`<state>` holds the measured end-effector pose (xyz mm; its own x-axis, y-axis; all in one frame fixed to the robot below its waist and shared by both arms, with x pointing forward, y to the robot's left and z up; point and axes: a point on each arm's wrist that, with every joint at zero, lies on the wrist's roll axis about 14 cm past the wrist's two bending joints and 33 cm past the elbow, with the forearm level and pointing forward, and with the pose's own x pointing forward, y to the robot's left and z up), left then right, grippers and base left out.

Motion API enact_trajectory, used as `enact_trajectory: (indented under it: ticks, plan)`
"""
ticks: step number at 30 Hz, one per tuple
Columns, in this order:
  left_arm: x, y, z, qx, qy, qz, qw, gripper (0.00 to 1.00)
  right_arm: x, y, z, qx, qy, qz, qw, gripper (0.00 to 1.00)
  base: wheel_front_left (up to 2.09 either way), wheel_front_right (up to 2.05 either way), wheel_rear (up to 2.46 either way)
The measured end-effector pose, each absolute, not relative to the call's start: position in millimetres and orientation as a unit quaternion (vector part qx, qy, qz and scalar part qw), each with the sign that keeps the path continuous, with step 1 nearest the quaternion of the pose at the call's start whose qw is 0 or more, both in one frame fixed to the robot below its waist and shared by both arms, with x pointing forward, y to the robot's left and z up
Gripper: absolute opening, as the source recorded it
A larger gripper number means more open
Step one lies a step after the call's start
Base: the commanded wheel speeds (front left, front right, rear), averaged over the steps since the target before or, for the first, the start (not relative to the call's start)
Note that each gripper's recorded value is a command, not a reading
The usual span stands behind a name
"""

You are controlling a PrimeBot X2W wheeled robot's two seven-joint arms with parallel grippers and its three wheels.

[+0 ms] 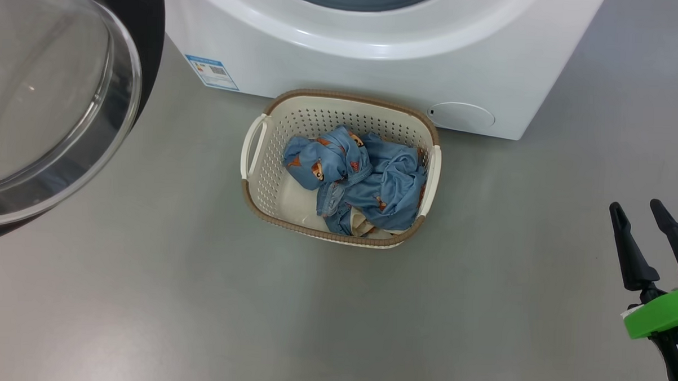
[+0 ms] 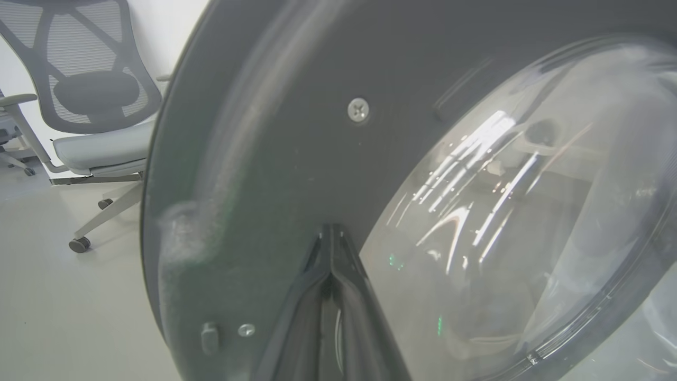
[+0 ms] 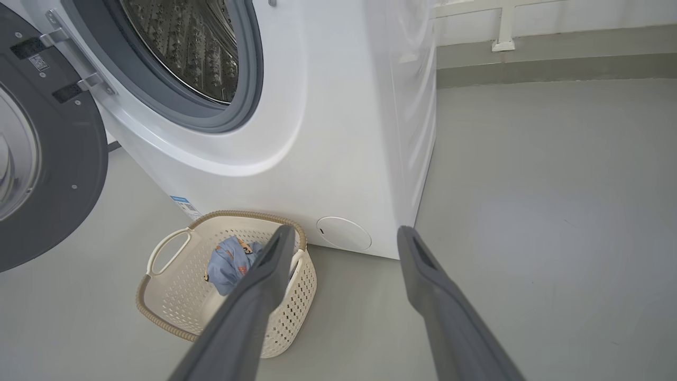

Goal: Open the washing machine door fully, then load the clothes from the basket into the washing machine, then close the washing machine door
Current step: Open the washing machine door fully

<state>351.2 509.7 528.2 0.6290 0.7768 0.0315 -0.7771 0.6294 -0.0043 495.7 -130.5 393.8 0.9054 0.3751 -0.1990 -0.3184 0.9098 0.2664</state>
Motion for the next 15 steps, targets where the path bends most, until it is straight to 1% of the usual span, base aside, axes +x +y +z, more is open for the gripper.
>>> enact_trajectory:
  ticks: [6, 15]
  plan:
    - [347.2, 510.3, 531.5, -0.005, -0.025, 0.428, 0.903, 0.00, 495.3, -126.9, 398.2, 0.114, 0.120, 0.184, 0.969, 1.00, 0.00, 0.00, 0.00]
    - [336.3, 497.6, 534.3, -0.022, -0.042, 0.403, 0.914, 0.00, 490.5, -117.6, 415.5, 0.122, 0.103, 0.190, 0.969, 1.00, 0.00, 0.00, 0.00]
